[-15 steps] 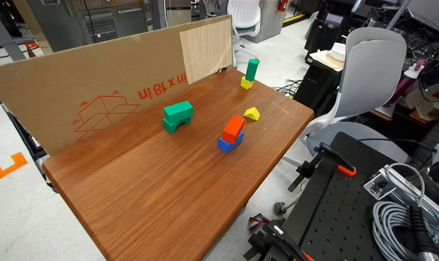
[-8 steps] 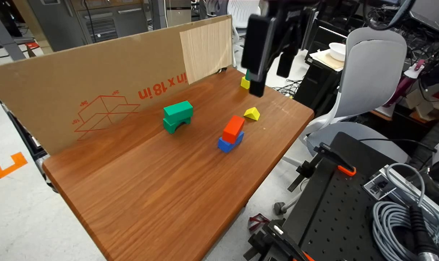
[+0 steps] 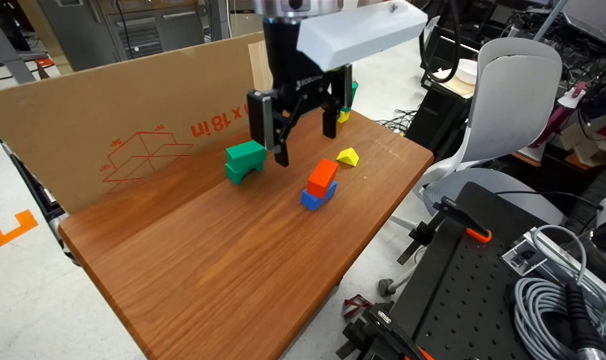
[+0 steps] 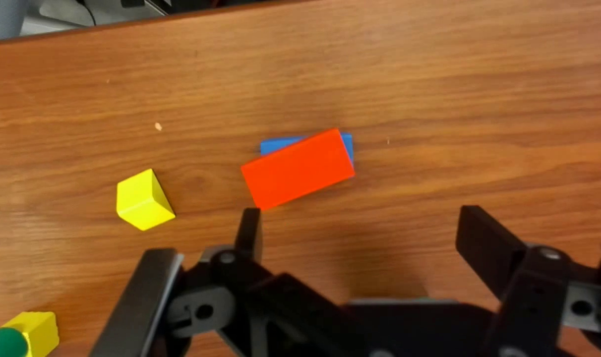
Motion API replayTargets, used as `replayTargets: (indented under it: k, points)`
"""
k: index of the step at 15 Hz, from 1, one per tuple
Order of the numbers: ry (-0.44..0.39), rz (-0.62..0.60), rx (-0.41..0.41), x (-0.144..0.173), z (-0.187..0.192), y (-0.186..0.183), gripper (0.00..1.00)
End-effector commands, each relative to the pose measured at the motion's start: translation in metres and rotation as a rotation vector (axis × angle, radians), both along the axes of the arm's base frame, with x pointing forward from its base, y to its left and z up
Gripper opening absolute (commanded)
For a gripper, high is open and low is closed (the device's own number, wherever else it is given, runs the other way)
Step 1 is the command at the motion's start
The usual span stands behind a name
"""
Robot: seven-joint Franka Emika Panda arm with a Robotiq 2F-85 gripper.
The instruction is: Unstack the green blocks
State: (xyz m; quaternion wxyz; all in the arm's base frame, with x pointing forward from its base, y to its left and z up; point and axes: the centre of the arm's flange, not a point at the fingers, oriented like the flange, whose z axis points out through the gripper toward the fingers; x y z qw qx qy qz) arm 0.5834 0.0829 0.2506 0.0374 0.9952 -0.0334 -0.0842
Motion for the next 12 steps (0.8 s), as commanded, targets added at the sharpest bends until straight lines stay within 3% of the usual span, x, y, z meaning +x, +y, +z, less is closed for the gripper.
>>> replayTargets:
  k: [1, 12]
  points:
    - [-0.030, -0.041, -0.020, 0.050, -0.010, 0.015, 1.00]
    - [-0.043, -0.103, -0.016, 0.114, -0.037, 0.053, 1.00]
